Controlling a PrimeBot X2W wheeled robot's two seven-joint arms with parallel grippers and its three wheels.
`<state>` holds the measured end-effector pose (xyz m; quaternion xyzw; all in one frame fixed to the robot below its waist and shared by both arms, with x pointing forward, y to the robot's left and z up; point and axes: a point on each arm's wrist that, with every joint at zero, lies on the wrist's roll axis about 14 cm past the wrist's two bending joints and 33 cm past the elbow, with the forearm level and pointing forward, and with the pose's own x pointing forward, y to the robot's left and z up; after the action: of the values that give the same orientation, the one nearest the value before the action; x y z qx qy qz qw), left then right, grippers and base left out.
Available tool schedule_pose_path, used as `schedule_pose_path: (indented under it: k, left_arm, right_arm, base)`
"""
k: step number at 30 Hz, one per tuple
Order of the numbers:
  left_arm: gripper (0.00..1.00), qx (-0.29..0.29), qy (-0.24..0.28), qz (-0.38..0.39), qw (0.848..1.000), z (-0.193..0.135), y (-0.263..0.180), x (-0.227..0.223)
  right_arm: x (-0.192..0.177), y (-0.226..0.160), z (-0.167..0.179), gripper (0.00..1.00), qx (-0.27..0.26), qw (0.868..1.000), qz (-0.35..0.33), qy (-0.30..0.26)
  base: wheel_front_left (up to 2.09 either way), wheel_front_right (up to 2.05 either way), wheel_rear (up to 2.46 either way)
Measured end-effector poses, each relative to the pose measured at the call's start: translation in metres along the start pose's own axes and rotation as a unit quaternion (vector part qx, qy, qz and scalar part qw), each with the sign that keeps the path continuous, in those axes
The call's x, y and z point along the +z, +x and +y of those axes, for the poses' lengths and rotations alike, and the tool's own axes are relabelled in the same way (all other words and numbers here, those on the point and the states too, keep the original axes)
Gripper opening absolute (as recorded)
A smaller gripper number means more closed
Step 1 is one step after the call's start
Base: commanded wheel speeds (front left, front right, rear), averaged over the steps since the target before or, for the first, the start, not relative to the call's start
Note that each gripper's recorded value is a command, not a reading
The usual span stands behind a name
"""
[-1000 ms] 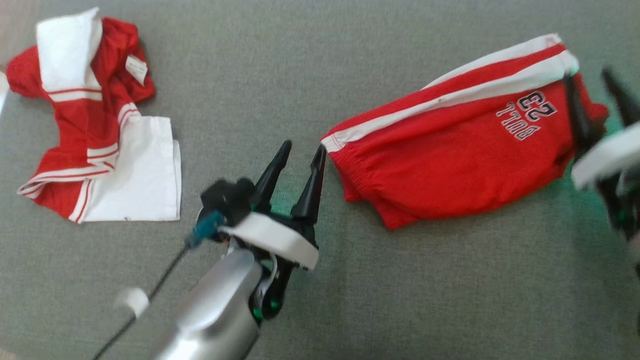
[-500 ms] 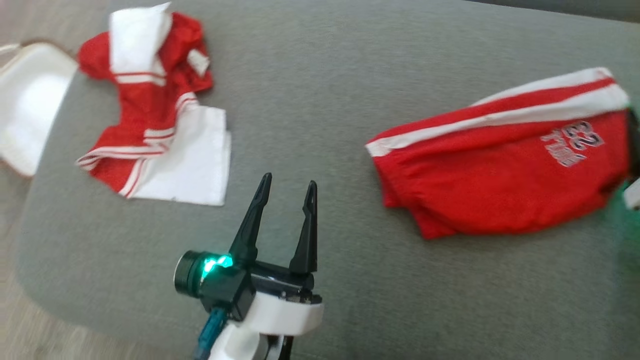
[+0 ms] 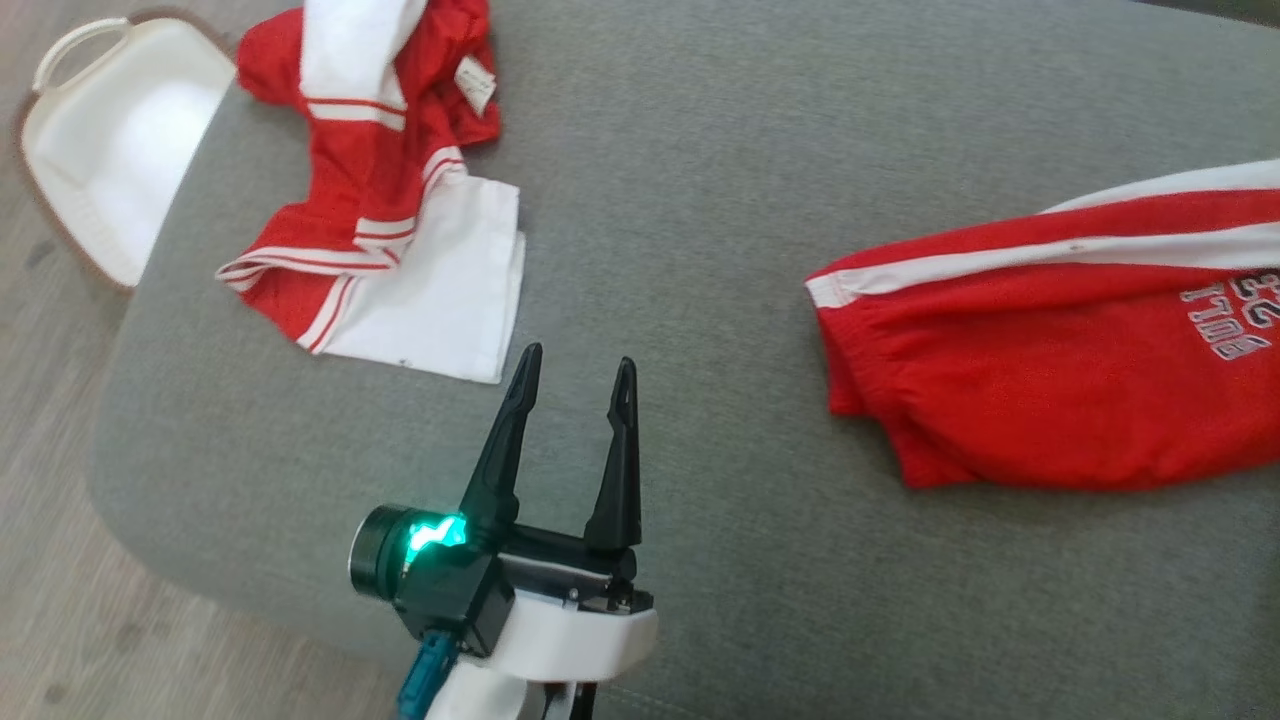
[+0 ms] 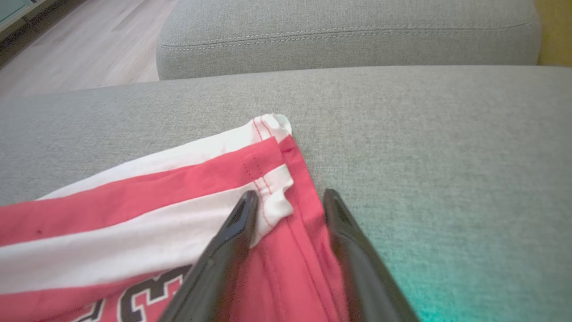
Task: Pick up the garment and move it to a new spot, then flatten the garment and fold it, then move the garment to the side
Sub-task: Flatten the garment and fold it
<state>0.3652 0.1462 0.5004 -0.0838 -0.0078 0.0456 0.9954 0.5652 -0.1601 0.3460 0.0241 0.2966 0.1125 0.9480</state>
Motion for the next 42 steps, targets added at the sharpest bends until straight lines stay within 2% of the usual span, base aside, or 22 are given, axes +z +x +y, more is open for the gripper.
schedule_pose_path:
  k: [1, 5, 8, 18, 23, 26, 35, 39, 42]
  left_arm:
    - [1.0, -0.003, -0.001, -0.001, 1.0, -0.002, 0.001, 0.0]
    - [1.0, -0.021, -0.008, -0.004, 1.0, -0.012, 0.004, 0.001]
    - [1.0, -0.041, -0.01, -0.007, 0.999, -0.024, 0.007, 0.002]
    - [1.0, -0.125, -0.023, -0.015, 0.992, -0.071, 0.016, 0.002]
    - [1.0, -0.16, -0.03, -0.008, 0.987, -0.092, 0.016, -0.004]
    - [1.0, -0.172, -0.033, -0.011, 0.984, -0.1, 0.015, -0.001]
    - [1.0, -0.188, -0.034, -0.035, 0.981, -0.109, 0.006, 0.017]
    - [1.0, -0.176, -0.034, -0.033, 0.983, -0.101, 0.001, 0.017]
    - [1.0, -0.164, -0.034, -0.028, 0.985, -0.093, -0.003, 0.015]
  right_arm:
    - [0.0, -0.001, 0.003, 0.0, 0.002, 1.0, -0.001, 0.004]
    - [0.0, -0.009, 0.009, 0.0, 0.007, 1.0, -0.014, 0.02]
    - [-0.001, -0.023, -0.003, 0.0, -0.007, 0.999, -0.024, 0.023]
    - [0.01, -0.103, -0.113, 0.0, -0.133, 0.989, -0.057, -0.022]
    - [0.029, -0.126, -0.129, 0.0, -0.158, 0.983, -0.088, -0.015]
    - [0.054, -0.128, -0.109, 0.0, -0.136, 0.982, -0.135, -0.006]
    - [0.109, -0.128, -0.011, 0.0, -0.019, 0.973, -0.228, 0.031]
    - [0.115, -0.12, 0.043, 0.0, 0.042, 0.971, -0.233, 0.043]
    - [0.102, -0.113, 0.082, 0.0, 0.08, 0.971, -0.218, 0.056]
  base:
    - [0.0, 0.0, 0.0]
    - [0.0, 0.0, 0.0]
    - [0.0, 0.0, 0.0]
    - [0.0, 0.0, 0.0]
    - [0.0, 0.0, 0.0]
    - [0.0, 0.0, 0.0]
    - [0.0, 0.0, 0.0]
    - [0.0, 0.0, 0.0]
    - [0.0, 0.0, 0.0]
